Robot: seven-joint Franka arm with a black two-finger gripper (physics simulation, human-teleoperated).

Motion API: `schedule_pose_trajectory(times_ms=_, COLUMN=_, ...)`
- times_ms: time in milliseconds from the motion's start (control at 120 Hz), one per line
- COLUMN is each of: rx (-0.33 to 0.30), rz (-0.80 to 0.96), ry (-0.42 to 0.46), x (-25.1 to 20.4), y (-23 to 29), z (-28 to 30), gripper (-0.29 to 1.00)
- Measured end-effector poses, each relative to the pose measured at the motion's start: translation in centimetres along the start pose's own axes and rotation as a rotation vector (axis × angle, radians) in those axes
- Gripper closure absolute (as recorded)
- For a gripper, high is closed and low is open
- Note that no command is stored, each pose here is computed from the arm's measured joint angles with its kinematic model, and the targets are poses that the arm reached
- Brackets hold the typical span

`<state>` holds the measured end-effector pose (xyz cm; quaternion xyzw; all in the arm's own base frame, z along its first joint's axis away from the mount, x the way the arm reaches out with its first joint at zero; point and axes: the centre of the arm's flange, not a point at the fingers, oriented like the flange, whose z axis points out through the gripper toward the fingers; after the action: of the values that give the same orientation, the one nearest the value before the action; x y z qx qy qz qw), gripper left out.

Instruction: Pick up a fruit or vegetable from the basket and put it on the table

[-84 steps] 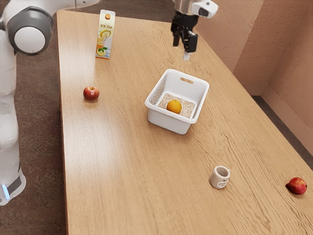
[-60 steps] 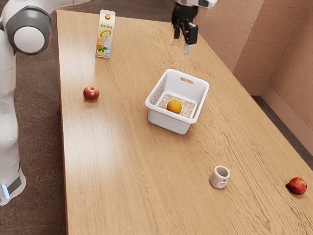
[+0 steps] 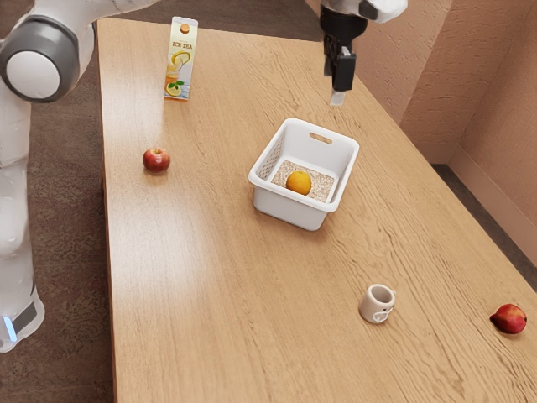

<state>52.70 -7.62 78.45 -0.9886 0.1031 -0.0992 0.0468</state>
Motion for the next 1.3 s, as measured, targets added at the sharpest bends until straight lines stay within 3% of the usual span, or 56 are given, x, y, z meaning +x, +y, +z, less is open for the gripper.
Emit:
schedule_pose_trajectory(times_ms=183, rx=0.01, rz=-0.003, ry=-0.112, x=1.3, y=-5.0, z=5.5, gripper=0.0)
schedule_pose_trajectory(times_ms=358, rx=0.013, rz=0.077, ry=-0.166, x=1.8, y=-5.3, z=8.9, gripper=0.0)
schedule_pose_trajectory(times_ms=458, rx=0.024, rz=0.096, ry=-0.237, x=-2.7, y=-4.9, z=13.1, gripper=0.0)
schedule_pose_trajectory(times_ms=633, rx=0.049, rz=0.141, ry=-0.203, x=-5.7, y=-6.0, z=15.4, gripper=0.0)
schedule_pose_trajectory(times_ms=808, rx=0.056, rz=0.135, ry=-0.187, x=-1.7, y=-12.6, z=19.9, gripper=0.0)
schedule_pose_trajectory(times_ms=933, rx=0.064, rz=0.098, ry=-0.178, x=-1.8, y=-17.6, z=20.9, gripper=0.0)
schedule_pose_trajectory(times_ms=1058, rx=0.032, rz=0.064, ry=-0.178, x=-2.1, y=-22.1, z=23.1, gripper=0.0)
schedule_pose_trajectory(times_ms=1300, rx=-0.015, rz=0.195, ry=-0.133, x=0.8, y=-20.1, z=24.4, gripper=0.0)
